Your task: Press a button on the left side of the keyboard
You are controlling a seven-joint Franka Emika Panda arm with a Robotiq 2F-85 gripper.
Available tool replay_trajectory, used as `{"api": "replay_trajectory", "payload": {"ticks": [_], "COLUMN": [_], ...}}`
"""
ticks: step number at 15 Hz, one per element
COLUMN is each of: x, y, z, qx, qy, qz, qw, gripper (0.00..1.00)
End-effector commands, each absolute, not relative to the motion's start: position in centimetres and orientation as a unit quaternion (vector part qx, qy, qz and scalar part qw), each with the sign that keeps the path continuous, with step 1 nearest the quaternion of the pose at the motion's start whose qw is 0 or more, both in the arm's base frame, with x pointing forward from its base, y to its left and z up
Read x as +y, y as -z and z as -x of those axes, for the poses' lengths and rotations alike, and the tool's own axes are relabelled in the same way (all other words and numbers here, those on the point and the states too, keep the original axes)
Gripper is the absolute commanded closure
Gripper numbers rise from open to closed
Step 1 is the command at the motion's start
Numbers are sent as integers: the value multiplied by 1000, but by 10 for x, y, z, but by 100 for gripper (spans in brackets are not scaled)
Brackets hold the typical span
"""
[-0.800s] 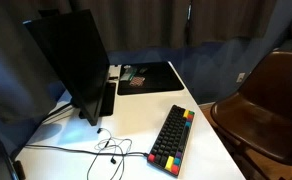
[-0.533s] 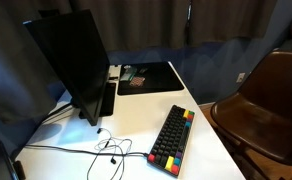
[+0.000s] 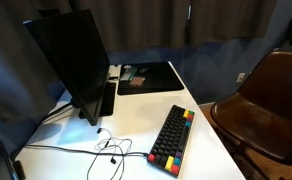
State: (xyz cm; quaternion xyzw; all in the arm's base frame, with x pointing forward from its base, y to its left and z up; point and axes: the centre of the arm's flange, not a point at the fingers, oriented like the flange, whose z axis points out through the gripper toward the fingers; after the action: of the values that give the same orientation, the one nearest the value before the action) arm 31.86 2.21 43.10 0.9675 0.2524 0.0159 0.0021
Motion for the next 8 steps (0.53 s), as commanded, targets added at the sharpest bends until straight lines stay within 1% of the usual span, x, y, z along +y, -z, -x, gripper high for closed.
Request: {"api": "replay_trajectory", "payload": {"ticks": [1,6,8], "x": [121,259,297], "y": [-406,-365,-348], "z": [-331,-319,-307], "qx": [351,467,491], "qy": [-21,-58,-66], "qz": [-936,-880,-866], "qw": [-20,-60,-70], "gripper": [0,0,0]}}
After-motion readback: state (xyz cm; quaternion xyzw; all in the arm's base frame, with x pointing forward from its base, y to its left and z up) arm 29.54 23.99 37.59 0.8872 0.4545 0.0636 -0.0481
